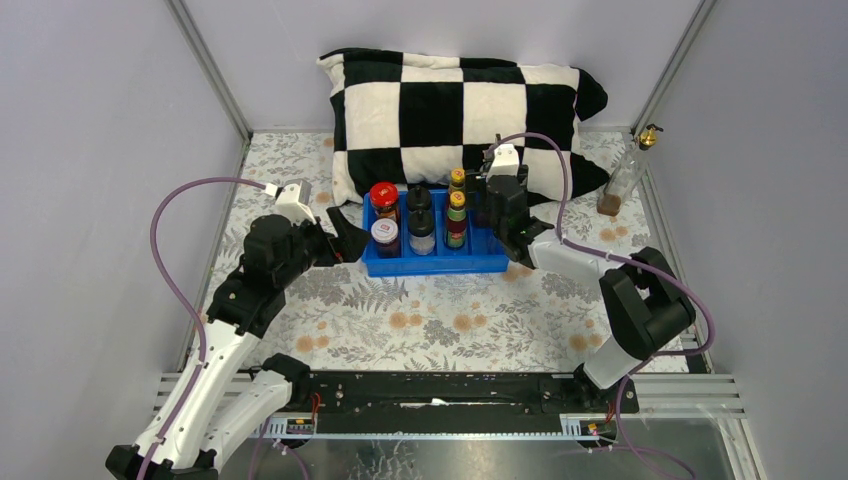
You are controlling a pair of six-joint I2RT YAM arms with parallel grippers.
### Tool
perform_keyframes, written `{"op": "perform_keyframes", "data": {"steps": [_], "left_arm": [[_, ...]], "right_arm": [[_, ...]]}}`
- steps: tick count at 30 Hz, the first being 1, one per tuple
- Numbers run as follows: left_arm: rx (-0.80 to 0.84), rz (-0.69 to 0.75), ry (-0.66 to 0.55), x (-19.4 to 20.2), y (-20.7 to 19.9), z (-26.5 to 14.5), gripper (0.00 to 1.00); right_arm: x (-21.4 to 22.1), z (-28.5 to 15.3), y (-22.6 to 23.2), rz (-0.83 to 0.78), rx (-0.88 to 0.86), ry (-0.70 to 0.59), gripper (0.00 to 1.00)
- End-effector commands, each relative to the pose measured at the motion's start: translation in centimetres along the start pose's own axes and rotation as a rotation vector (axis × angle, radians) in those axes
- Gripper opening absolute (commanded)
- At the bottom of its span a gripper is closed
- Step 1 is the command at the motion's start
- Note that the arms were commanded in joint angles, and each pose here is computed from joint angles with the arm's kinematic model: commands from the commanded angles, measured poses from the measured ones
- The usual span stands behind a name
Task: Organize the condiment bottles
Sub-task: Place the bottle in the storage box.
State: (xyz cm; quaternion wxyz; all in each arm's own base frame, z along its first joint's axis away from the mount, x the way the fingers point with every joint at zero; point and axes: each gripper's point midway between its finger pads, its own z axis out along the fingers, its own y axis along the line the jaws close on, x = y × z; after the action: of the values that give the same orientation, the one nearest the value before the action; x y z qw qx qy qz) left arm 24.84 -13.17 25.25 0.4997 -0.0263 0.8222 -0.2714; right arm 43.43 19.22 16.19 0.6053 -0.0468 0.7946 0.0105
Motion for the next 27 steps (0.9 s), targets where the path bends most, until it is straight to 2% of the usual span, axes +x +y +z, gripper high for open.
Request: {"op": "perform_keyframes", "data": {"steps": [1, 7, 12, 19, 27], "left_arm": [[-0.004, -0.008, -0.023, -0.5, 0.1, -0.2, 0.99], [-0.001, 0.000, -0.025, -0.8, -0.1, -0.6, 0.99], [0.009, 0.022, -0.040, -1.3, -0.4, -1.4, 0.99], [0.013, 0.051, -0.031, -0.9, -0.4, -2.3, 0.99], [0.021, 0.040, -0.019, -0.1, -0.3, -2.3, 0.99]], "right_arm": [[-2.4, -1.0, -0.2, 0.039, -0.002, -0.055, 0.89], [-4.6, -3.0, -1.9, 0.051, 0.046, -0.073, 0.93], [-5.5, -6.8, -4.2, 0.091, 0.077, -0.074, 0.96], [-2.6, -12.6, -5.7, 0.157, 0.001, -0.009, 0.96], [-0.8, -15.9, -5.6, 0.186, -0.088, 0.060, 0.96]]}}
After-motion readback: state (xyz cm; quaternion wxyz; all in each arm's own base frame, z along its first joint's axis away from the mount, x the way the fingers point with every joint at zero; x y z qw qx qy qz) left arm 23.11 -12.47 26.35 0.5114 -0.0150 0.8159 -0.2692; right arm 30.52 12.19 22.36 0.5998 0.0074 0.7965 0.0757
